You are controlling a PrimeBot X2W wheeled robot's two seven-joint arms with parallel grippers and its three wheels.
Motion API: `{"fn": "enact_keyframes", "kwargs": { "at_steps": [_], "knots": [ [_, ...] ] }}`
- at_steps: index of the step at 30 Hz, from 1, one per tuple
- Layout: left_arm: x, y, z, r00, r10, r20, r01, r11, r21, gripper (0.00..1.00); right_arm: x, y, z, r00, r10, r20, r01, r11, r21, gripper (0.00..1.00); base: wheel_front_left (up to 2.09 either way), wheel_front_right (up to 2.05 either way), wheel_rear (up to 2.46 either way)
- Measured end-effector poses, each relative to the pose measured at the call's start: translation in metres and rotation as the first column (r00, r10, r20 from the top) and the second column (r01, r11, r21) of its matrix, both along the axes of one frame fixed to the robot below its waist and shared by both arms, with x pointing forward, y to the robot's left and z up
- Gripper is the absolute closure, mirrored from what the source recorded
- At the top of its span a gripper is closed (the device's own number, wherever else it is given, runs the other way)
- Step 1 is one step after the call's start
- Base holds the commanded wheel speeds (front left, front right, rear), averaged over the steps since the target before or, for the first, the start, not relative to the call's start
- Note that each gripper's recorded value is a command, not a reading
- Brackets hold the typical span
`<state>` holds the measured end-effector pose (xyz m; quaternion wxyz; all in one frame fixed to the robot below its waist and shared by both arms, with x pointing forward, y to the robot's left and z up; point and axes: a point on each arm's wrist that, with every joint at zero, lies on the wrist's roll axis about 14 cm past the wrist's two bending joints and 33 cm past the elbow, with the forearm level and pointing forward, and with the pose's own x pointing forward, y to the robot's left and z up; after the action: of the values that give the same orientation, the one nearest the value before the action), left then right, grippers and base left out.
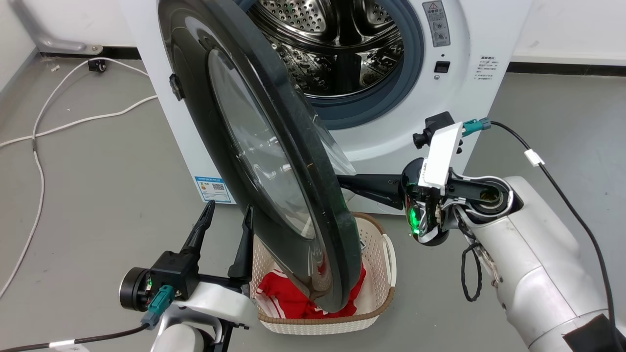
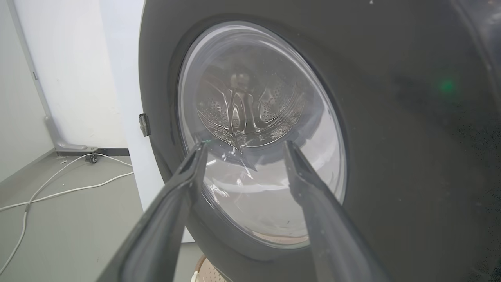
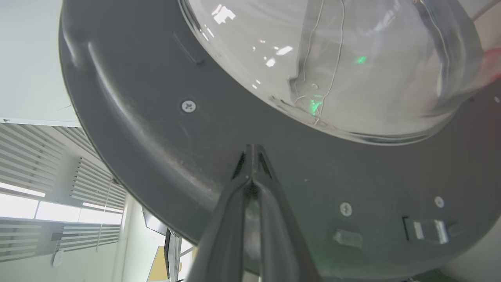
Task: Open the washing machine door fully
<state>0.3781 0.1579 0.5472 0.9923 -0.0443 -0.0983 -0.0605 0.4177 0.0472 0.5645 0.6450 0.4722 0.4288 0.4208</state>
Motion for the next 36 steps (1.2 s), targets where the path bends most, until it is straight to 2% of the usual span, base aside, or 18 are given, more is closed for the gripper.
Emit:
{"fn": "enact_keyframes", "kwargs": {
  "at_steps": [20,24,27,30,36],
  "knots": [
    [0.001,-0.004,-0.002,1.0,-0.003,-0.006,0.003,1.0,-0.011,0.0,-0.017,0.005,-0.006,0.999,-0.029,-0.022,0.03,0.997,0.068,1.0,0.0,0.0,0.0],
    [0.001,-0.004,-0.002,1.0,-0.003,-0.009,0.003,1.0,-0.012,0.0,-0.01,0.002,0.001,0.995,-0.101,-0.003,0.101,0.99,0.101,1.0,0.0,0.0,0.0],
    [0.001,-0.003,-0.002,1.0,0.001,-0.008,-0.001,1.0,-0.017,0.0,0.001,-0.005,0.009,0.981,-0.192,0.026,0.187,0.974,0.128,1.0,0.0,0.0,0.0],
    [0.001,-0.003,-0.001,1.0,0.003,-0.006,-0.003,1.0,-0.018,0.0,0.011,-0.02,0.014,0.956,-0.294,0.02,0.286,0.942,0.178,1.0,0.0,0.0,0.0],
    [0.001,-0.005,-0.001,1.0,-0.001,-0.005,0.0,1.0,-0.019,0.0,0.024,-0.074,0.008,0.864,-0.504,0.012,0.49,0.846,0.211,1.0,0.0,0.0,0.0]
  ]
}}
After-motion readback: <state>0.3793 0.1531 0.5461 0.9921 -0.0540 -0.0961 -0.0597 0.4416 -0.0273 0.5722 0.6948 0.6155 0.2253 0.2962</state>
